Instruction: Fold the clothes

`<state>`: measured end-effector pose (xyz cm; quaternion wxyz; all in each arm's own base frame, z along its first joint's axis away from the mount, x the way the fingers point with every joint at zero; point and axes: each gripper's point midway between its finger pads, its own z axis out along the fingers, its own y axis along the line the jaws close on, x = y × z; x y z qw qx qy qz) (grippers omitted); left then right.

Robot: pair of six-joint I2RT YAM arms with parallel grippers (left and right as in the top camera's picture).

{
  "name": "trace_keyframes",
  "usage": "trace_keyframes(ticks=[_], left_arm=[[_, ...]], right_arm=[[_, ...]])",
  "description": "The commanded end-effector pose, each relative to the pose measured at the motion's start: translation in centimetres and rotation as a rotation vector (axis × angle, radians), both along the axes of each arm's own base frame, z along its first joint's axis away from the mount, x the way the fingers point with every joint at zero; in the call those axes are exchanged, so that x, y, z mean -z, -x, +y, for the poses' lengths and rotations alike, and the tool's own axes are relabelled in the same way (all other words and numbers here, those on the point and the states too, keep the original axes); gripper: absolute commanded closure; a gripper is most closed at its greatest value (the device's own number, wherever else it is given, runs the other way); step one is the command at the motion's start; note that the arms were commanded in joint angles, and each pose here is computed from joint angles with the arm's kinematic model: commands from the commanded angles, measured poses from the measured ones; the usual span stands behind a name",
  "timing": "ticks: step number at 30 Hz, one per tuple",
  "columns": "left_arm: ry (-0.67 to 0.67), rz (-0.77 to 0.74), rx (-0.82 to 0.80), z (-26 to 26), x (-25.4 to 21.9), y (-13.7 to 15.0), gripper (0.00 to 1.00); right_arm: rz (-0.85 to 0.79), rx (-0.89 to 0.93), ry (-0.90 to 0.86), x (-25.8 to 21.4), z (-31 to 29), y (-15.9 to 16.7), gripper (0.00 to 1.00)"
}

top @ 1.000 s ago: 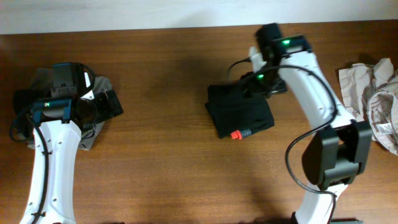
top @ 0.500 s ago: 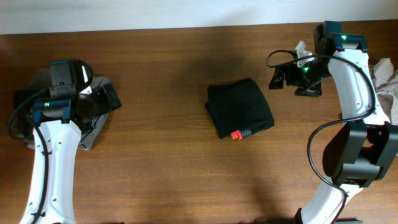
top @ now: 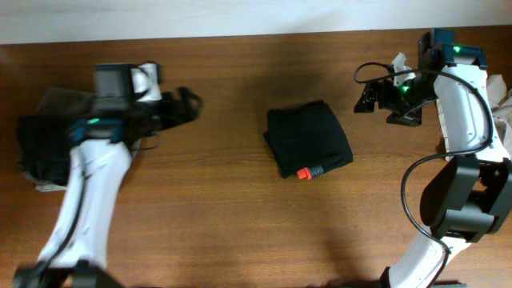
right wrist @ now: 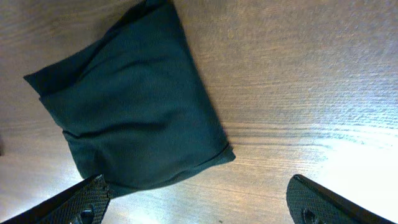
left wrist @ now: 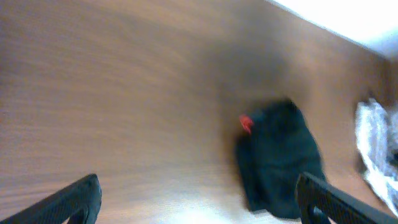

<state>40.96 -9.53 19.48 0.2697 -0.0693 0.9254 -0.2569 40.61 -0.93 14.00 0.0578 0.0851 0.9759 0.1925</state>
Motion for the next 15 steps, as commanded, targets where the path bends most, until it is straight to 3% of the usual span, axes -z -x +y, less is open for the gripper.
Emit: trace_keyframes(ticks=[1, 3, 5, 6, 12, 13, 14, 15], left_arm=[[0.157, 0.195, 0.095, -6.7, 4.4, 1.2, 0.01], [0.206, 0.253, 0.188, -10.1, 6.3, 2.0, 0.01], [0.254, 0.320, 0.258, -12.9, 8.4, 2.9, 0.01], [0.269, 0.358, 0.259, -13.6, 9.3, 3.2, 0.01], [0.428, 0.471, 0.348, -17.4, 12.5, 4.0, 0.02], [0.439, 0.489, 0.343, -17.7, 13.1, 4.0, 0.02], [0.441, 0.508, 0.334, -17.9, 13.7, 4.0, 0.02], [0.444, 0.516, 0.336, -18.2, 14.2, 4.1, 0.02]], right_arm=[[-0.006, -0.016, 0.001, -0.6, 0.7, -0.1, 0.04], [0.005, -0.023, 0.015, -0.4, 0.8, 0.1, 0.07], [0.014, -0.027, 0.013, -0.4, 1.3, 0.2, 0.18], [0.017, -0.030, 0.012, -0.4, 1.6, 0.3, 0.29], [0.023, -0.075, -0.022, 0.0, 4.5, 0.3, 0.49], [0.018, -0.086, -0.030, 0.0, 5.0, 0.2, 0.58], [0.015, -0.096, -0.032, 0.1, 5.6, 0.1, 0.79], [0.014, -0.101, -0.032, 0.3, 6.1, 0.0, 0.91]])
